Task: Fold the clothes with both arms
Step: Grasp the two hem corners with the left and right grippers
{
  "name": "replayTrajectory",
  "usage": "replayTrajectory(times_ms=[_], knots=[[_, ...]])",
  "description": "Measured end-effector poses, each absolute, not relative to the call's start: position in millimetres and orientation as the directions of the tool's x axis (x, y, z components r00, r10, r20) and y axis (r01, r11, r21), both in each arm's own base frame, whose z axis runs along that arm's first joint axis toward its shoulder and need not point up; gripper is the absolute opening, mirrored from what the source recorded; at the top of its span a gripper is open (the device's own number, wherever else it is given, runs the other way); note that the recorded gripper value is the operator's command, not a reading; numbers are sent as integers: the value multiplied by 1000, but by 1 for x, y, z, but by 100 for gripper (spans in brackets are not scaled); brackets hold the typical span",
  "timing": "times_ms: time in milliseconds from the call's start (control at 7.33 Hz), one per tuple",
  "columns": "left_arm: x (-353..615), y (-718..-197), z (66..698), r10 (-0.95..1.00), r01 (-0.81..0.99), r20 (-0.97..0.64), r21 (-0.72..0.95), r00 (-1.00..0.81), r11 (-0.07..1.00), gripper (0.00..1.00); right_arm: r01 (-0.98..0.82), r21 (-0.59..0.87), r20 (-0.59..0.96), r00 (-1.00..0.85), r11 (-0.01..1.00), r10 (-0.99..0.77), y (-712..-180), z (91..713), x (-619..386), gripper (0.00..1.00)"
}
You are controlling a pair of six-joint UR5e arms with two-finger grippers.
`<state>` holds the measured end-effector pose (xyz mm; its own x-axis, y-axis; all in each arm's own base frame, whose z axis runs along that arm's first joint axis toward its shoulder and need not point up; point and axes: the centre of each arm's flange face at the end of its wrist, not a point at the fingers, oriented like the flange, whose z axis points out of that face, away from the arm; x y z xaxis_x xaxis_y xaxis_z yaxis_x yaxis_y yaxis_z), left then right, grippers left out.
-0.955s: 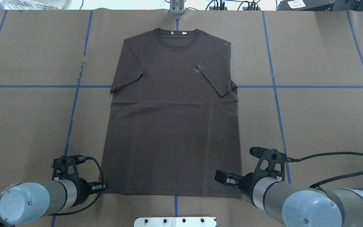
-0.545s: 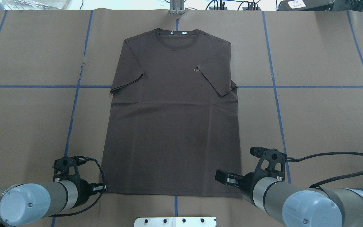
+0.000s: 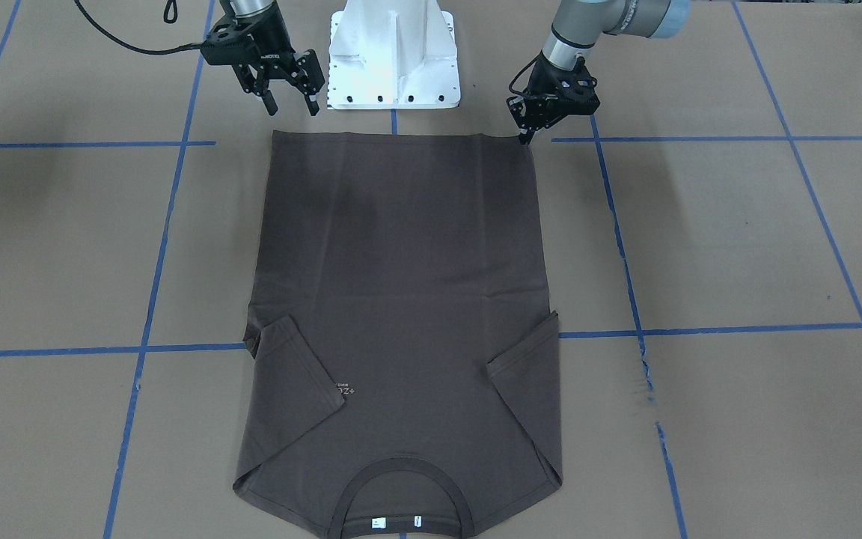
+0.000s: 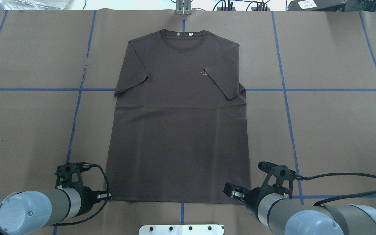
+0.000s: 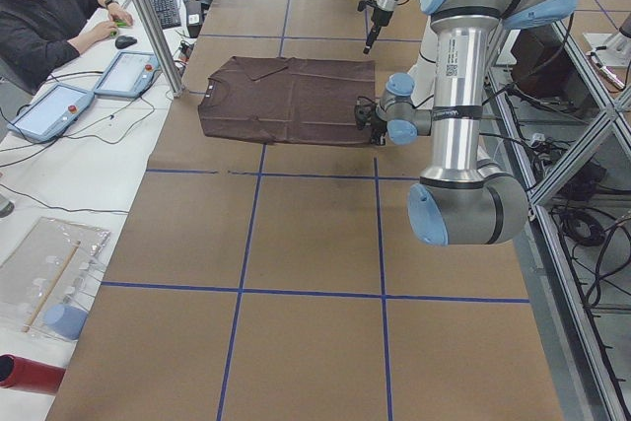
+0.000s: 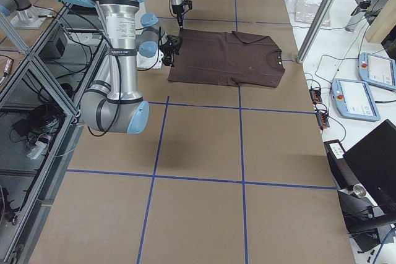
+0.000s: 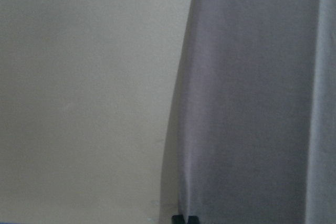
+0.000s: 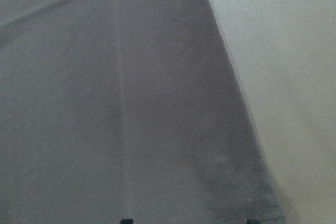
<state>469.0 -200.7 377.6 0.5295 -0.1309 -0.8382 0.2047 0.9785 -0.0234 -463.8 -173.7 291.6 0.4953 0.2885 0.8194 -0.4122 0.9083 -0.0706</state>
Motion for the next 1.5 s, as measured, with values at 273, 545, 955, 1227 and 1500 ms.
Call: replayTrajectory(times_ms=[273,545,955,1227,1500], knots=[[470,-201,371,-130,204,-846,-25,518,979,0,-429,-48,778,551,902,303,-160,315,-481,63],[472,-201,367,-129,202,-850,-27,511,979,0,-432,-13,757,585,902,291,-151,333,-494,59],[473,-201,365,-128,201,-852,-28,507,979,0,-433,5,741,607,902,287,-149,346,-500,60],[473,-201,365,-128,200,-853,-28,506,979,0,-433,9,737,612,901,287,-149,349,-501,60],[473,-201,364,-128,199,-853,-29,505,980,0,-434,17,730,621,901,286,-148,355,-504,59]])
